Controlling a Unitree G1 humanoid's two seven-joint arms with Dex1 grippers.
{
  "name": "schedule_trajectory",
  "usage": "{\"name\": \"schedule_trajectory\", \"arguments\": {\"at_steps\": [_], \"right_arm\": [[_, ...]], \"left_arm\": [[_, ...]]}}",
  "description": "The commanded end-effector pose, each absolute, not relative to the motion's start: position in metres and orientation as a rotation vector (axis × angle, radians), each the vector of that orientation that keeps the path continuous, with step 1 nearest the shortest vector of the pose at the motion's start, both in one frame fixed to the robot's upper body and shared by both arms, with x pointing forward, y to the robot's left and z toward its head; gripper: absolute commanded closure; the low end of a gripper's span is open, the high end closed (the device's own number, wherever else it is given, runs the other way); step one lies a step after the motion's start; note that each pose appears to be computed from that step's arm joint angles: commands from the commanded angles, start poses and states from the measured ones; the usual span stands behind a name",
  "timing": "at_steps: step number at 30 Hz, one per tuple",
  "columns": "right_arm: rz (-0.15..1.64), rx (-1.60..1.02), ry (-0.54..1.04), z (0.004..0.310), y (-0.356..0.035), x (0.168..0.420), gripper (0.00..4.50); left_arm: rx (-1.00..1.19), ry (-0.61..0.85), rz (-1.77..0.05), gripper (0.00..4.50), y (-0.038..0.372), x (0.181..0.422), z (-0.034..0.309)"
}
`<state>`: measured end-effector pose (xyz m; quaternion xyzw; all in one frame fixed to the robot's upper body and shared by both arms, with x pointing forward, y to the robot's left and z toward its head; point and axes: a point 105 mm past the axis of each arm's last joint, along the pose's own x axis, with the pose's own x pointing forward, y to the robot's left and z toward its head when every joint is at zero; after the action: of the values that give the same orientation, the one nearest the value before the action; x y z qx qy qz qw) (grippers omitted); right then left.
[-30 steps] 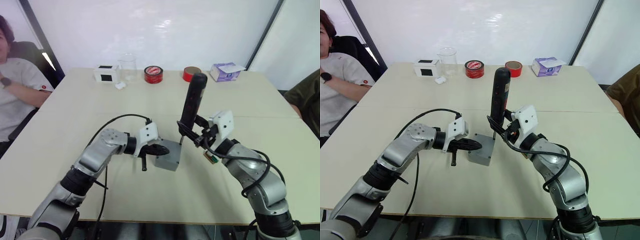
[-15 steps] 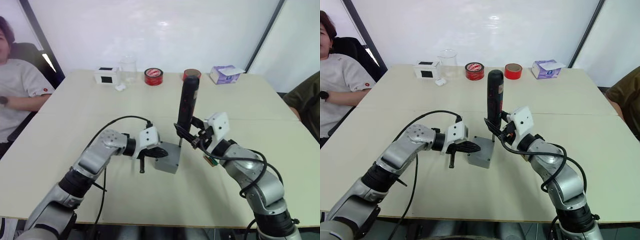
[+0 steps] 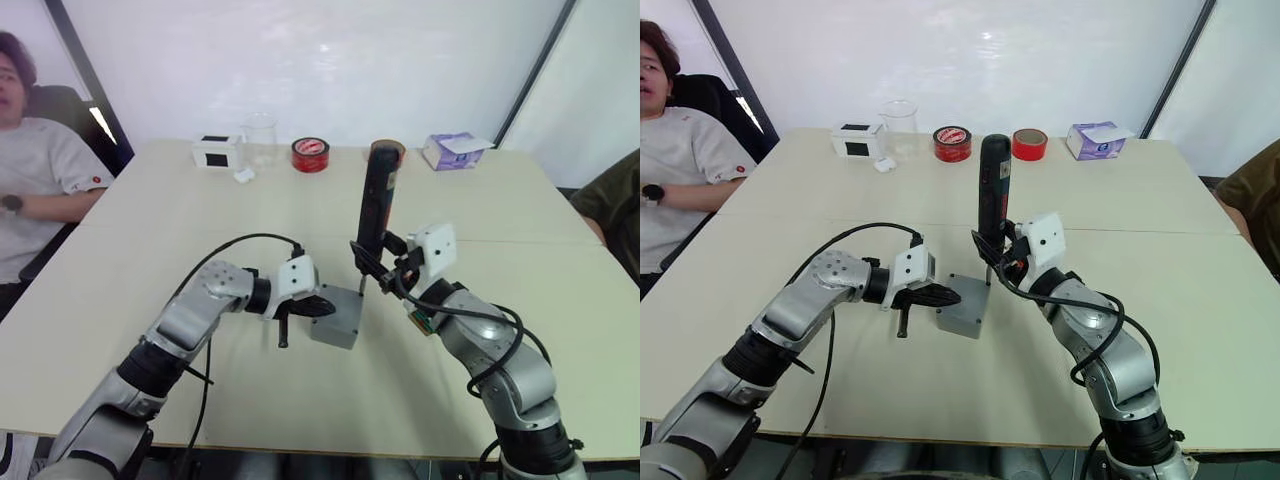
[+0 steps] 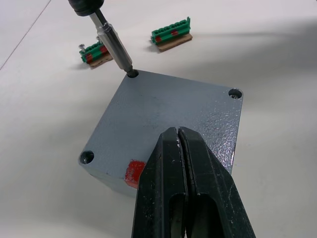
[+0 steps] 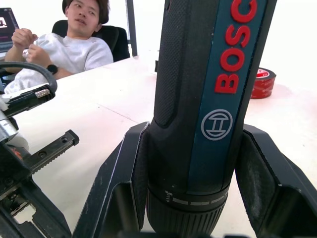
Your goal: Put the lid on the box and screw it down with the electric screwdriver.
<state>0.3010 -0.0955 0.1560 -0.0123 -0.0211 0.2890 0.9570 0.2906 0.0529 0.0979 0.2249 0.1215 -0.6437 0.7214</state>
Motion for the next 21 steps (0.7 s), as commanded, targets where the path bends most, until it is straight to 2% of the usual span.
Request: {"name": "schedule_trajectory", "arguments": {"at_steps": [1,9,21], "right_arm": [[0.432,-0.062,0.350,0.057,-0.133,0.295,2.64],[0.535,-0.028,0.235,0.071,-0.122,0.281,2.64],[0.488,-0.091,0.319,0.051,-0.135,0.281,2.64]], "left_arm": [[0.526,0.489,-1.380,4.50,0.072,0.285,0.051],[0.533,0.484,-1.386,4.50,0.071,0.285,0.051],[0.540,0.480,-1.391,4.50,0.069,0.287,0.051]]}}
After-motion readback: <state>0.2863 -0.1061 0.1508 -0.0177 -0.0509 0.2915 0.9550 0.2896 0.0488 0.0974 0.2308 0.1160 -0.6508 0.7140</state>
